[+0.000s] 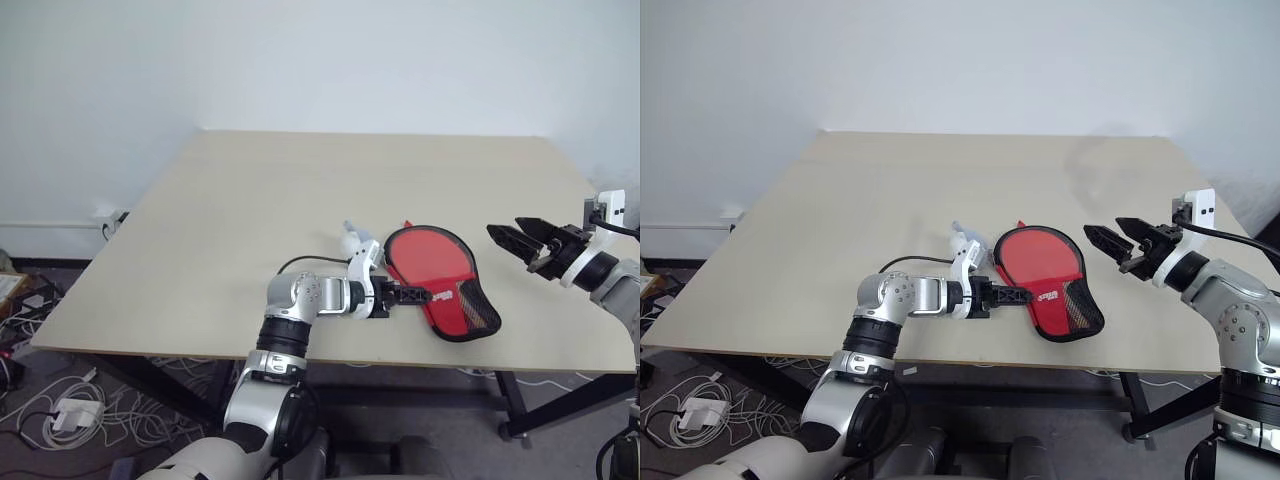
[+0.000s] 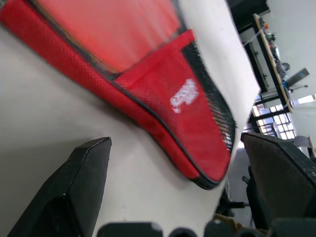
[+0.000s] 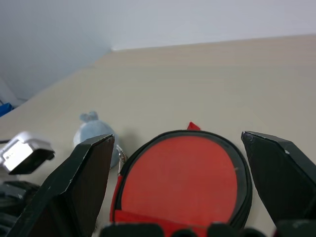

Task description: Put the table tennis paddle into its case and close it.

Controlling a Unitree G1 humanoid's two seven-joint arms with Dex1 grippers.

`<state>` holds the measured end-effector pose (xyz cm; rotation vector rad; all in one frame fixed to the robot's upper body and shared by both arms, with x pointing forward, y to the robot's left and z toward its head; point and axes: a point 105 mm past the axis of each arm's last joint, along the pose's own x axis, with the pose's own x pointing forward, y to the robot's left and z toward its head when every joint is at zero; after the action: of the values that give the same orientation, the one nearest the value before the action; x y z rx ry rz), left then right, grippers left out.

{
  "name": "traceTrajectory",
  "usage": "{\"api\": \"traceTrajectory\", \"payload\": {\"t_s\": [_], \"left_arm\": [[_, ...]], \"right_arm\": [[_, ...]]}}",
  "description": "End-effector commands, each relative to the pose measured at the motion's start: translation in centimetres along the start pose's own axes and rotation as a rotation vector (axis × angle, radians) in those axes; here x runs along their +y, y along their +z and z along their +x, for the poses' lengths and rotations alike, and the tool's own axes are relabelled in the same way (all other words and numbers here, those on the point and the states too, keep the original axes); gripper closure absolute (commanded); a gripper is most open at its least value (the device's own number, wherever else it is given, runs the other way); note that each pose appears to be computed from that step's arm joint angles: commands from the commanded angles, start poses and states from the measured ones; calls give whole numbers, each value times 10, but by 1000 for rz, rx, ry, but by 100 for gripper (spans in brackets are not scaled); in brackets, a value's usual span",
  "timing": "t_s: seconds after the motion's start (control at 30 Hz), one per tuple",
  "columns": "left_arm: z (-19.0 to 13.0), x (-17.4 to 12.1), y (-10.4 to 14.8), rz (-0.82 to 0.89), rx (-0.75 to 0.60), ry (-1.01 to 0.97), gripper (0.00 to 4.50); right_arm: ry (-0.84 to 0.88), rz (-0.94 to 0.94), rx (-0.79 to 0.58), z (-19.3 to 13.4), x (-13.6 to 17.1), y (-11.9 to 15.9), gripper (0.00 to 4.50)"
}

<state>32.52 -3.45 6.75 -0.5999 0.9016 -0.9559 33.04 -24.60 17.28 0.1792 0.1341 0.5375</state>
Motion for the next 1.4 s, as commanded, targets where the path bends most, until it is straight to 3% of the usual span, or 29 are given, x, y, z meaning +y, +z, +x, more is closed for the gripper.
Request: {"api": "traceTrajectory", "payload": {"t_s": [0.03,0.2,0.8,1.1,1.23,1.37,1.4], "left_arm": [[14,-15,16,-31,-43,-32,0],[24,-17,20,-65,-47,-27,0],[51,-74,10,-59,30,-212,0],[73,-59,-13,-12,70,-100,0],[76,-44,-20,4,85,-27,93],[76,-41,-21,-38,91,-15,246],[76,-41,-21,-47,90,-13,246]], "right_arm": [[-1,-51,-57,-1,5,17,4],[-18,-45,-59,-4,5,15,4],[-35,-30,-77,-3,7,13,4],[-29,-23,-87,3,10,13,4],[-31,-22,-86,5,12,11,0],[-42,-22,-90,5,11,12,0],[-45,-20,-94,5,10,12,0]]}}
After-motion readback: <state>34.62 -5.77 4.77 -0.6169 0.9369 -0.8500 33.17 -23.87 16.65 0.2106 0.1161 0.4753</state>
